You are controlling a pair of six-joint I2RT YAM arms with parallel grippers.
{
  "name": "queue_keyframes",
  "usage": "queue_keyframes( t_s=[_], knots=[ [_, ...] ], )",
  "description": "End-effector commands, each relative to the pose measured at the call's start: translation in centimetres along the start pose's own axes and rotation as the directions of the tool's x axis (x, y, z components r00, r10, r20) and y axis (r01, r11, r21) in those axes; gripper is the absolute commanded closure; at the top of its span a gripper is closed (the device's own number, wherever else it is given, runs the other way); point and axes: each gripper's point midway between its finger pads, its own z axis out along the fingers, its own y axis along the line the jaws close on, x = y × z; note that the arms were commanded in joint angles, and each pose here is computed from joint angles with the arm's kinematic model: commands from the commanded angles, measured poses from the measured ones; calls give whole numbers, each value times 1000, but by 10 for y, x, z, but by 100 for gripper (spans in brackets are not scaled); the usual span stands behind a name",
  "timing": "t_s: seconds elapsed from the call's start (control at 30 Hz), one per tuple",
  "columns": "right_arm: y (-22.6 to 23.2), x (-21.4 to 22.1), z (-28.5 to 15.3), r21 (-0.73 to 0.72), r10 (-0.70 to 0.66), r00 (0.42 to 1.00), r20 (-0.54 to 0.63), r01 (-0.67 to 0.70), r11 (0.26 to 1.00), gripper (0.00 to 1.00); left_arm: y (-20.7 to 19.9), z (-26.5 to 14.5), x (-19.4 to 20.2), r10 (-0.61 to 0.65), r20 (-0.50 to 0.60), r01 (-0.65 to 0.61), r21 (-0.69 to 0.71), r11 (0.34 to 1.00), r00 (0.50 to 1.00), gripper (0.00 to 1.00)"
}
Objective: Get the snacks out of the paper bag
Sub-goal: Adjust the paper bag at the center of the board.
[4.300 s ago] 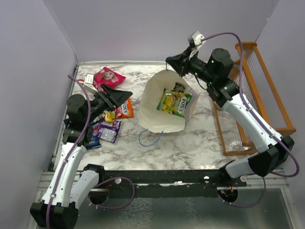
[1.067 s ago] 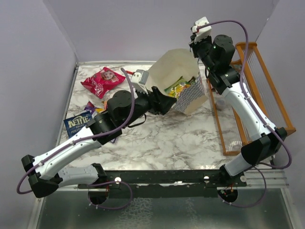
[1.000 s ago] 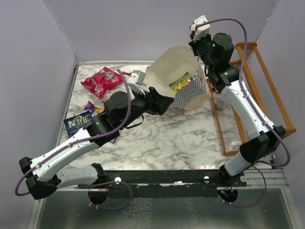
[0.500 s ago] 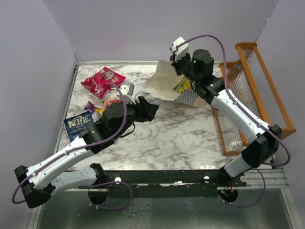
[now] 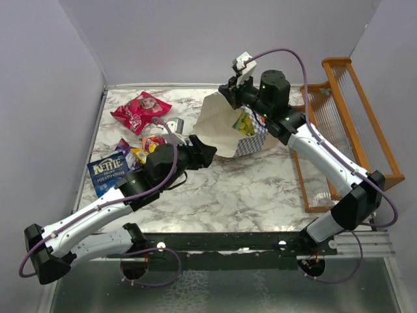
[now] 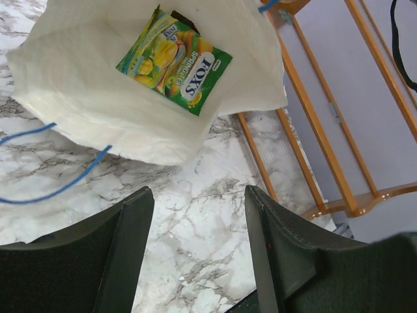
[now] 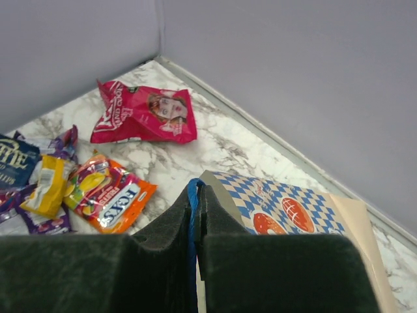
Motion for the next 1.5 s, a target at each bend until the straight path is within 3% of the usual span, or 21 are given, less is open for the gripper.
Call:
queue_keyframes(
  t_s=[0.0,0.27,0.4,0.53,0.73,1.0,1.23,1.47],
  knots=[
    [35,-26,-21,-167,33,996,85,-19,986,98,-11,8,-5,-53,31,51,51,997,998,40],
    [66,-17,-45,-318,61,991,116,-21,948,98,0,42,19,-100,16,100,27,995,995,41],
    [72,-14,-50,-343,92,990,105,-51,938,98,6,68,30,-94,32,94,3,996,995,31],
    [71,-9,-48,-332,143,987,72,-111,937,98,7,96,52,-78,27,79,-23,997,997,30],
    [73,-18,-50,-342,159,984,74,-125,931,98,19,123,70,55,80,-43,-148,988,995,37],
    [78,-29,-57,-378,161,985,65,-125,917,98,31,154,76,169,109,-143,-214,966,979,50],
    [75,-35,-55,-364,150,988,34,-128,923,98,35,162,79,283,246,-268,-94,959,927,53],
    [70,-41,-61,-339,123,991,50,-99,936,98,53,183,100,264,139,-271,33,962,954,56]
  ],
)
